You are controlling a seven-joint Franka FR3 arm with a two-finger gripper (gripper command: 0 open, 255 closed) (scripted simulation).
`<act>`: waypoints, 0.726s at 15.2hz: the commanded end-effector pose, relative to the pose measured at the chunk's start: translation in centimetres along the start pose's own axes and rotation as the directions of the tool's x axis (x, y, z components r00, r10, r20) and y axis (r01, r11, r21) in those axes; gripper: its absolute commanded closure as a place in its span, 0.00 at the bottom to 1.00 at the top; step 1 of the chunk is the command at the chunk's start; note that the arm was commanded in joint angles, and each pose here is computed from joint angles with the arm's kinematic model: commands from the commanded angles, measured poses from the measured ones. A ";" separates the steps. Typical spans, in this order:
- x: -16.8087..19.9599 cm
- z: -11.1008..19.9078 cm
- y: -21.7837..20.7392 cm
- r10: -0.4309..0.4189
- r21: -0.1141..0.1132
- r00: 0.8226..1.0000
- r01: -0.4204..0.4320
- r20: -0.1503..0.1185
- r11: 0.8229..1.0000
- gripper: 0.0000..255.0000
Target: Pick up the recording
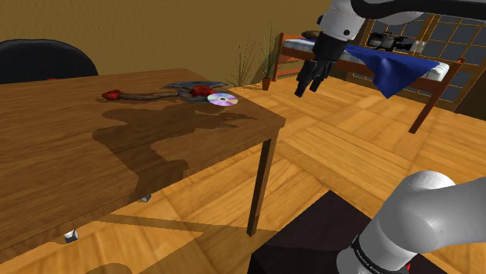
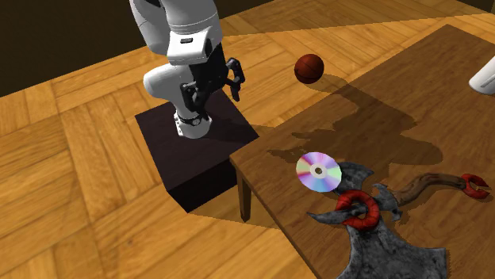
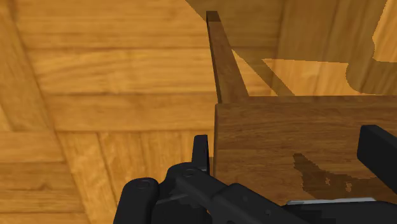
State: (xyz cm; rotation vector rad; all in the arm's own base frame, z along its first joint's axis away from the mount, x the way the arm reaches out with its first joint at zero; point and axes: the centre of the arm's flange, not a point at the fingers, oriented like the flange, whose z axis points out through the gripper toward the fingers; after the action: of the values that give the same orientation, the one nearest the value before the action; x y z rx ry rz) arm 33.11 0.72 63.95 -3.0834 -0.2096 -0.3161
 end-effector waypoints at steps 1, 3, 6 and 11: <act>0.0 0.0 0.0 0.000 0.000 1.000 0.000 0.000 1.000 0.00; 3.3 0.7 1.5 -0.008 0.101 0.999 0.004 0.046 0.995 0.00; 8.2 2.3 3.7 -0.030 0.251 0.993 0.001 0.112 0.968 0.00; 16.0 6.4 6.4 -0.086 0.484 0.974 -0.028 0.212 0.875 0.00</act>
State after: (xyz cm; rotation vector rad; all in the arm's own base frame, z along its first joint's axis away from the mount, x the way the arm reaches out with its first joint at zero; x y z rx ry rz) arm 49.10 -2.97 61.62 -2.6629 -0.2815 0.0489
